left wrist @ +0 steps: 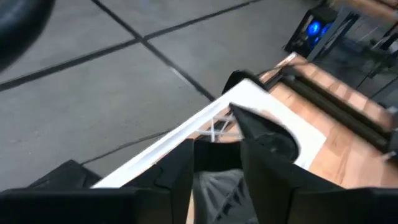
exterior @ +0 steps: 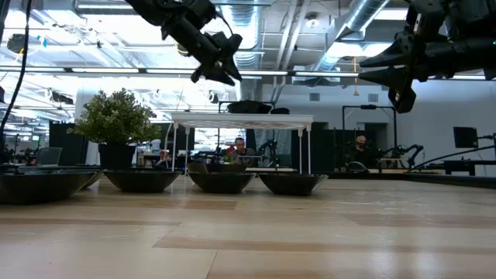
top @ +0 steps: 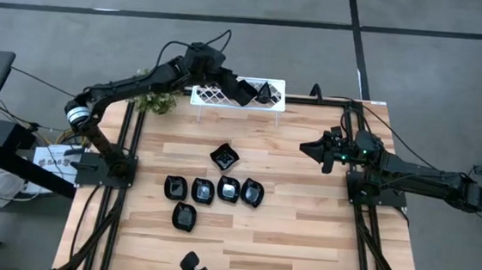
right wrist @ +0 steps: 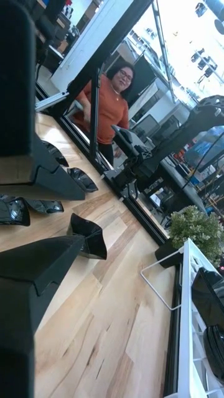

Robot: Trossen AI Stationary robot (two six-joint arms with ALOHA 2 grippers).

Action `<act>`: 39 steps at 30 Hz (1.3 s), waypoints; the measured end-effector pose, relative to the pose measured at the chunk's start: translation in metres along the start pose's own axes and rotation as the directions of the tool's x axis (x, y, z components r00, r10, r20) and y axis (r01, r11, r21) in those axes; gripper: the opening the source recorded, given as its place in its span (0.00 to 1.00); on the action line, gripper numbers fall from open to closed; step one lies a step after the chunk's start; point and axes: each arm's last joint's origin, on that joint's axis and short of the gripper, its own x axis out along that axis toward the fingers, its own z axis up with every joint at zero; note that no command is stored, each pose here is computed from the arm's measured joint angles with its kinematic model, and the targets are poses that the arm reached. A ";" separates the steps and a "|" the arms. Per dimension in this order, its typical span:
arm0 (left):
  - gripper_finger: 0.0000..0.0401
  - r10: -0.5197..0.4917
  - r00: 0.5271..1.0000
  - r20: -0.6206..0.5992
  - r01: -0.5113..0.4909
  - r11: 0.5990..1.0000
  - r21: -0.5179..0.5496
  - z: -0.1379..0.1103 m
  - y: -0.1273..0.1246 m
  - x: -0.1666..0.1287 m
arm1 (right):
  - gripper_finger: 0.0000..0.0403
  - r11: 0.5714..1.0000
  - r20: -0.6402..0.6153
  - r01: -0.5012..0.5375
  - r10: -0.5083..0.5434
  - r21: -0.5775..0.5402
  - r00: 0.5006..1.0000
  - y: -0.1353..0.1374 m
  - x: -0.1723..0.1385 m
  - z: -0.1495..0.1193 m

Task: Pick & Place Mini shaped plates
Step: Stack the distorted square plate on top of the distorted square plate on the shelf

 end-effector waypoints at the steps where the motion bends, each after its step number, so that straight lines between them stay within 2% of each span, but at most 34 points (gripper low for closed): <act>1: 0.34 -0.006 1.000 0.008 0.007 1.000 -0.006 0.002 -0.001 -0.005 | 0.24 1.000 0.000 0.000 0.000 0.000 1.000 0.000 0.000 0.000; 6: 0.36 -0.099 0.995 -0.008 0.099 0.995 -0.014 0.007 -0.020 -0.034 | 0.24 1.000 0.000 0.000 0.000 0.000 1.000 0.000 0.000 0.000; 14: 0.34 -0.196 0.954 -0.226 0.222 0.970 0.096 -0.026 -0.084 -0.060 | 0.24 1.000 0.000 0.000 0.000 -0.001 1.000 0.000 0.000 0.000; 20: 0.34 -0.159 0.941 -0.298 0.225 0.954 0.200 -0.056 -0.126 -0.066 | 0.24 1.000 0.000 0.000 0.000 -0.002 1.000 0.000 0.000 0.000; 22: 0.34 -0.147 0.932 -0.332 0.219 0.956 0.193 -0.071 -0.131 -0.066 | 0.24 1.000 -0.002 0.001 -0.001 -0.002 1.000 0.000 0.000 0.000; 26: 0.34 -0.109 0.904 -0.413 0.173 0.977 0.121 -0.103 -0.130 -0.060 | 0.24 1.000 -0.011 0.009 -0.009 0.000 1.000 -0.001 0.000 -0.001; 30: 0.34 -0.015 0.887 -0.462 0.054 0.996 0.072 -0.128 -0.115 -0.051 | 0.24 1.000 -0.018 0.014 -0.013 0.002 1.000 -0.001 0.000 -0.002; 39: 0.36 0.013 0.898 -0.441 -0.028 0.999 -0.028 -0.141 -0.088 -0.036 | 0.24 1.000 -0.017 0.013 -0.013 0.004 1.000 -0.001 0.000 -0.002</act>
